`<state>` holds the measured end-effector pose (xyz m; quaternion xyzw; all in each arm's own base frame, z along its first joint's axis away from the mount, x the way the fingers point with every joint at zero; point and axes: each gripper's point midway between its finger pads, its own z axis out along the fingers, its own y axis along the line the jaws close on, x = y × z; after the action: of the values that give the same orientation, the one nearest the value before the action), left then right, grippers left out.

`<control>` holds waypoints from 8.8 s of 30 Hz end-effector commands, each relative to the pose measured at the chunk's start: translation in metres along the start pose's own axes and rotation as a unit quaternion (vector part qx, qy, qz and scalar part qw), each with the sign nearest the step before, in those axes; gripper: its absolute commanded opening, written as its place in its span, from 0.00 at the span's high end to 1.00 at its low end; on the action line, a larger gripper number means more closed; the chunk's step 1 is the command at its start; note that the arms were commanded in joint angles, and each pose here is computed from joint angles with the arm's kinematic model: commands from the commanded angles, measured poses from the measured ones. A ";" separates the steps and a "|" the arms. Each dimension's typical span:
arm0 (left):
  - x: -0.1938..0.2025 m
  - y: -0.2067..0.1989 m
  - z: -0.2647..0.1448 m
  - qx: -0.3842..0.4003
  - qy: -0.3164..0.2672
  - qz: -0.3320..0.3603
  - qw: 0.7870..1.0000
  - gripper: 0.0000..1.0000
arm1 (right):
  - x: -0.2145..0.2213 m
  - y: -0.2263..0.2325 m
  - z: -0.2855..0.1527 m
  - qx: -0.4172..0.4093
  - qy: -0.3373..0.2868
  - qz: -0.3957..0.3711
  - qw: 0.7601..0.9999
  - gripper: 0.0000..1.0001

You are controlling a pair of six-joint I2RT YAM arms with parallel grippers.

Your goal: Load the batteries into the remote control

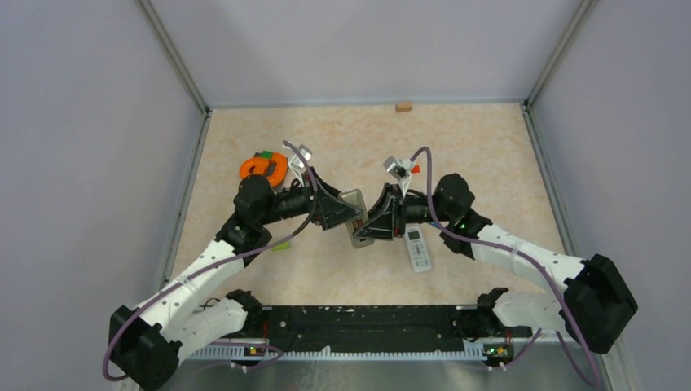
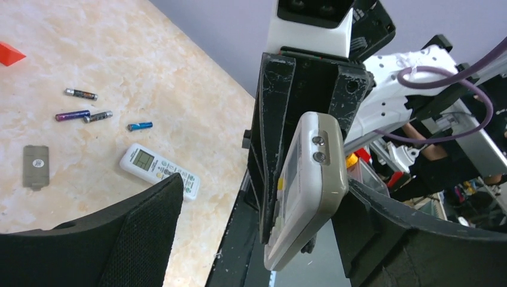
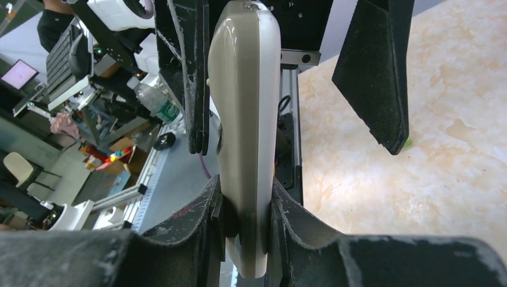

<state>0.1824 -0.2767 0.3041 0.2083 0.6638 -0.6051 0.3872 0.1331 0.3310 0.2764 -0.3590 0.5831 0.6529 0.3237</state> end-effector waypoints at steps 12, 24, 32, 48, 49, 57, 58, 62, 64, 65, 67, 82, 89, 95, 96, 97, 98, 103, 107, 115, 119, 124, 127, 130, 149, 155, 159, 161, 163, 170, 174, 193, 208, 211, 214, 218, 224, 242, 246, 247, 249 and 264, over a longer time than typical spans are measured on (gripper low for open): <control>-0.032 0.001 0.000 -0.021 -0.086 -0.008 0.996 0.49 | -0.021 0.007 0.008 -0.017 -0.049 -0.003 0.999 0.90; -0.042 0.090 -0.032 -0.277 -0.125 0.019 0.952 1.00 | -0.030 -0.067 -0.035 0.211 -0.080 0.034 0.974 0.19; -0.045 0.133 -0.080 -0.428 -0.168 0.025 0.888 1.00 | 0.008 -0.177 -0.150 0.582 -0.014 0.095 0.808 0.36; -0.026 0.137 -0.061 -0.397 -0.127 0.006 0.909 1.00 | 0.032 -0.279 -0.233 0.714 0.151 0.055 0.681 0.58; -0.026 0.137 -0.060 -0.394 -0.127 0.006 0.910 1.00 | 0.033 -0.284 -0.234 0.716 0.155 0.054 0.679 0.59; -0.027 0.132 -0.057 -0.382 -0.121 0.012 0.916 1.00 | 0.050 -0.309 -0.232 0.690 0.189 0.070 0.695 0.61; -0.028 0.131 -0.057 -0.382 -0.121 0.012 0.916 1.00 | 0.054 -0.311 -0.232 0.685 0.195 0.073 0.698 0.61; -0.028 0.129 -0.056 -0.377 -0.121 0.011 0.918 1.00 | 0.059 -0.319 -0.236 0.683 0.205 0.082 0.696 0.61; -0.028 0.130 -0.055 -0.378 -0.121 0.010 0.918 1.00 | 0.060 -0.323 -0.236 0.680 0.207 0.084 0.698 0.61; -0.028 0.130 -0.055 -0.377 -0.121 0.011 0.918 1.00 | 0.061 -0.325 -0.235 0.678 0.208 0.084 0.700 0.61; -0.029 0.127 -0.053 -0.370 -0.118 0.011 0.921 1.00 | 0.062 -0.328 -0.234 0.676 0.211 0.088 0.701 0.62; -0.019 0.061 -0.018 -0.165 -0.062 0.086 0.981 1.00 | 0.040 -0.318 -0.237 0.681 0.163 0.077 0.709 0.93; -0.019 0.059 -0.010 -0.142 -0.067 0.074 0.985 1.00 | -0.020 -0.278 -0.221 0.659 0.043 0.027 0.751 0.93; -0.026 0.078 -0.006 -0.181 -0.091 0.027 0.979 1.00 | -0.058 -0.229 -0.193 0.593 -0.056 0.019 0.803 0.93; -0.028 0.081 -0.005 -0.186 -0.098 0.019 0.977 1.00 | -0.063 -0.220 -0.185 0.577 -0.069 0.018 0.814 0.93; -0.028 0.086 -0.003 -0.190 -0.102 0.009 0.976 1.00 | -0.065 -0.211 -0.179 0.564 -0.080 0.016 0.822 0.93; -0.030 0.088 -0.003 -0.193 -0.107 0.005 0.975 1.00 | -0.070 -0.202 -0.170 0.549 -0.089 0.012 0.831 0.93; -0.030 0.101 0.007 -0.205 -0.104 -0.023 0.973 1.00 | -0.087 -0.154 -0.135 0.487 -0.134 -0.009 0.863 0.93; -0.028 0.104 0.016 -0.195 -0.097 -0.054 0.974 1.00 | -0.098 -0.122 -0.115 0.437 -0.164 -0.012 0.884 0.93; -0.031 0.097 0.028 -0.163 -0.097 -0.087 0.978 1.00 | -0.110 -0.077 -0.087 0.364 -0.218 -0.015 0.905 0.93; -0.033 0.096 0.030 -0.159 -0.102 -0.098 0.977 1.00 | -0.113 -0.063 -0.081 0.347 -0.239 -0.022 0.907 0.93; -0.036 0.092 0.030 -0.150 -0.109 -0.108 0.977 1.00 | -0.114 -0.055 -0.077 0.331 -0.257 -0.032 0.908 0.93; -0.035 0.092 0.030 -0.149 -0.110 -0.113 0.976 1.00 | -0.110 -0.057 -0.072 0.326 -0.253 -0.031 0.910 0.93; -0.034 0.092 0.030 -0.147 -0.110 -0.111 0.977 1.00 | -0.103 -0.066 -0.065 0.327 -0.242 -0.023 0.913 0.92; -0.043 0.093 0.032 -0.138 -0.133 -0.108 0.976 1.00 | -0.105 -0.062 -0.039 0.296 -0.222 -0.028 0.929 0.92; -0.043 0.088 0.031 -0.135 -0.131 -0.115 0.975 1.00 | -0.104 -0.063 -0.039 0.310 -0.222 -0.027 0.924 0.92; -0.042 0.088 0.031 -0.139 -0.129 -0.122 0.974 1.00 | -0.104 -0.068 -0.038 0.319 -0.223 -0.012 0.921 0.91; -0.042 0.090 0.031 -0.144 -0.124 -0.128 0.973 1.00 | -0.102 -0.071 -0.037 0.321 -0.219 -0.010 0.921 0.92; -0.041 0.091 0.033 -0.148 -0.117 -0.132 0.973 1.00 | -0.101 -0.071 -0.034 0.316 -0.216 -0.011 0.924 0.91; -0.041 0.089 0.034 -0.144 -0.112 -0.133 0.974 1.00 | -0.091 -0.073 -0.028 0.308 -0.198 -0.036 0.930 0.91; -0.042 0.083 0.034 -0.133 -0.108 -0.129 0.977 1.00 | -0.087 -0.076 -0.025 0.304 -0.192 -0.055 0.931 0.91; -0.044 0.080 0.035 -0.147 -0.096 -0.163 0.971 1.00 | -0.056 -0.082 -0.029 0.292 -0.166 -0.083 0.938 0.88; -0.041 0.080 0.041 -0.134 -0.088 -0.185 0.969 1.00 | -0.048 -0.090 -0.030 0.298 -0.158 -0.098 0.936 0.83; -0.043 0.079 0.040 -0.135 -0.092 -0.186 0.969 1.00 | -0.045 -0.089 -0.031 0.296 -0.155 -0.098 0.937 0.81; -0.044 0.078 0.040 -0.134 -0.093 -0.187 0.969 1.00 | -0.043 -0.088 -0.031 0.295 -0.153 -0.098 0.938 0.80; -0.044 0.079 0.039 -0.135 -0.094 -0.187 0.968 1.00 | -0.042 -0.088 -0.031 0.294 -0.151 -0.096 0.939 0.78; -0.042 0.085 0.037 -0.151 -0.094 -0.169 0.969 1.00 | -0.053 -0.083 -0.033 0.303 -0.159 -0.074 0.937 0.71; -0.048 0.095 0.032 -0.171 -0.113 -0.104 0.973 1.00 | -0.070 -0.081 -0.061 0.379 -0.242 0.189 0.873 0.14; -0.056 0.091 0.030 -0.164 -0.136 -0.101 0.972 1.00 | -0.066 -0.071 -0.051 0.331 -0.261 0.260 0.869 0.11; -0.058 0.090 0.028 -0.163 -0.143 -0.099 0.971 1.00 | -0.065 -0.070 -0.051 0.321 -0.269 0.277 0.865 0.11; -0.062 0.089 0.026 -0.162 -0.155 -0.094 0.970 1.00 | -0.062 -0.071 -0.052 0.310 -0.287 0.307 0.853 0.09; -0.064 0.082 0.026 -0.147 -0.161 -0.097 0.971 1.00 | -0.068 -0.074 -0.043 0.217 -0.351 0.398 0.819 0.07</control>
<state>0.2924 -0.2750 0.2775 -0.0271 0.7235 -0.5384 0.4313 0.2339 0.2871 0.2539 0.2389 0.7068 0.5932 0.3025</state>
